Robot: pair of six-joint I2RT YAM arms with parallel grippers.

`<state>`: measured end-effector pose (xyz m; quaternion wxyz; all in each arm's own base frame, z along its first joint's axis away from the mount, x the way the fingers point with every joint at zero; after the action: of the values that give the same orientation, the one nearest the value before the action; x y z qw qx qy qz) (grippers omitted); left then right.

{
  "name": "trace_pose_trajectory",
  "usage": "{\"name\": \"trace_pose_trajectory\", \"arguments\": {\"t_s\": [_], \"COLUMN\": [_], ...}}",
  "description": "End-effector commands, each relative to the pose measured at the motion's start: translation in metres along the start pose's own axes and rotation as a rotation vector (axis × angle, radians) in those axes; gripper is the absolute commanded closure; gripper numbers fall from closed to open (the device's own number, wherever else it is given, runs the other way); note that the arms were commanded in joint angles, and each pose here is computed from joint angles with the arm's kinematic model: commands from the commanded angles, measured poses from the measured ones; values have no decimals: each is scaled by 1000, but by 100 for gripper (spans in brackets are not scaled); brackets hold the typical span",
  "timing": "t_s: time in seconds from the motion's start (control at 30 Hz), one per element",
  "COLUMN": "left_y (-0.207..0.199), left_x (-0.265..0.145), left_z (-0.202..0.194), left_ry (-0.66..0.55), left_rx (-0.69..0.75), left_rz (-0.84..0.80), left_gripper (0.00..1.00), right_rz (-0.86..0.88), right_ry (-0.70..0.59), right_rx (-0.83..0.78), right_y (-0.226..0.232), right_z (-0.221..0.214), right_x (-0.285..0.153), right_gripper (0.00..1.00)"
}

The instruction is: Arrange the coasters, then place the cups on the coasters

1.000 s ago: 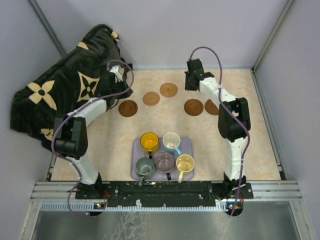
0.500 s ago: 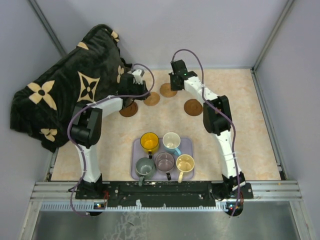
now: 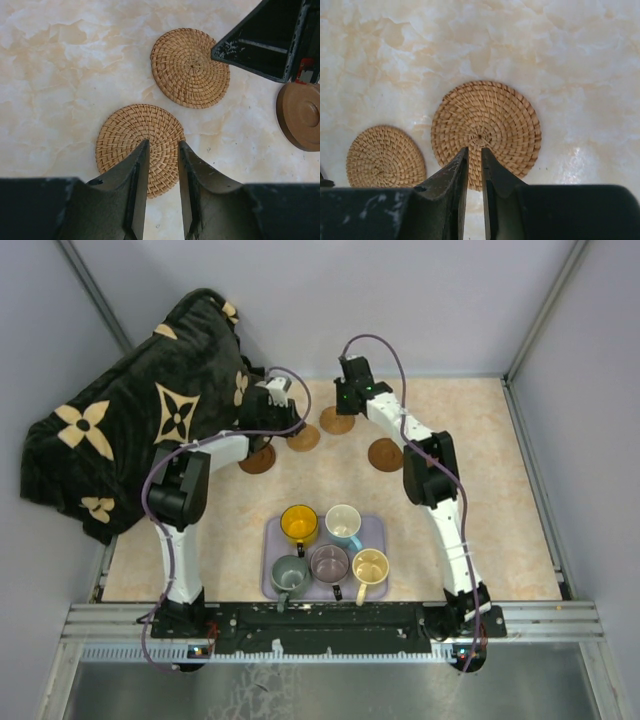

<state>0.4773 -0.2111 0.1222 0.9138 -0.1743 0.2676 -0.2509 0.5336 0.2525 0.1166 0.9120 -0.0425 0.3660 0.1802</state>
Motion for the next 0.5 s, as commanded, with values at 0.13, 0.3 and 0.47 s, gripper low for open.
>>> {"name": "trace_pose_trajectory", "arguments": {"t_s": [0.13,0.3,0.47], "left_y": [-4,1,11], "left_x": [26,34,29], "left_z": [-13,-19,-31], "left_ry": [54,102,160], "left_rx": [2,-31,-82], "left_rz": [-17,16,108], "left_gripper": [64,62,63], "right_rz": [63,84,85], "right_ry": [-79,-39,34], "right_rx": [34,45,48], "right_y": [9,11,12], "right_z": [15,4,-16], "right_x": [17,27,27], "right_gripper": [78,77,78]}}
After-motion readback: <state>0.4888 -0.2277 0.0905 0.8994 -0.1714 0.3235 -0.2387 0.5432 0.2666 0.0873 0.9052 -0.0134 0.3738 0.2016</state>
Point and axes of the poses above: each gripper's point midway between its finger pads, its own x axis out along the fingers, its own y axis along the line the jaws close on, z = x × y, the point moved 6 cm from there along -x, back along the fingers, and after that the axes turned 12 degrees about -x, right-handed, at the moved point
